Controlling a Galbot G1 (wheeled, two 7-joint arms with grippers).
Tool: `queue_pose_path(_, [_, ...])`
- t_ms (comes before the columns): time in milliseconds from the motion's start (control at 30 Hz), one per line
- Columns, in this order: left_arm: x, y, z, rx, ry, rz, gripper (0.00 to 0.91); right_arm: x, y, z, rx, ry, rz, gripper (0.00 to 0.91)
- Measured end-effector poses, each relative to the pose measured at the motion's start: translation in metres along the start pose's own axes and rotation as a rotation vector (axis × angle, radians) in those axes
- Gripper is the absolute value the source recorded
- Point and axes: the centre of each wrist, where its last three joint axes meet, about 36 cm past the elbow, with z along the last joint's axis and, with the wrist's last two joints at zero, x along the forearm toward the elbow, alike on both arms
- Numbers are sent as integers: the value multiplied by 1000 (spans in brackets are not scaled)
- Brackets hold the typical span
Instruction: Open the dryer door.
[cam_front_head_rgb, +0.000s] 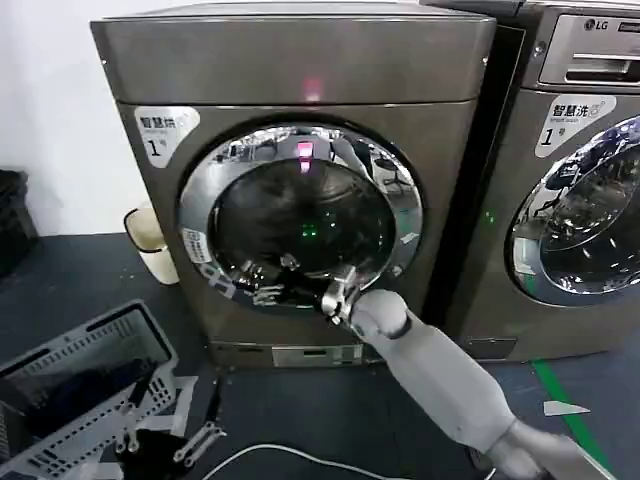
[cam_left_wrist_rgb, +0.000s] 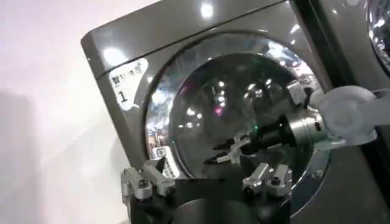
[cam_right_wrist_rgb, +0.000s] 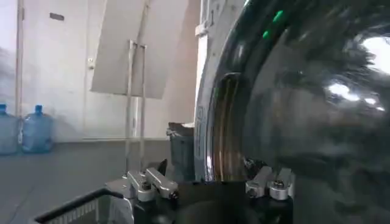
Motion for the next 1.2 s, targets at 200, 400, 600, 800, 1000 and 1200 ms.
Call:
queue_pose_path(200, [1,1,-2,-14,8,-32,907,-16,-1,2,-2,10,19,907])
queue_pose_path(400, [2,1,-4,-26,13,-48,907,-31,0,2,-1,14,23,907])
queue_pose_path(600, [2,1,-4,-30,16,-49,907,-44,1,0,1,16,19,907])
queue_pose_path(800, [2,1,-4,-30,15,-51,907,-60,0,-5,3,16,15,907])
queue_pose_path(1000, [3,0,-4,-31,18,-55,907,-71,0,-6,0,18,16,907])
queue_pose_path(1200, [5,0,-4,-35,26,-55,907,-79,1,-3,-2,28,0,907])
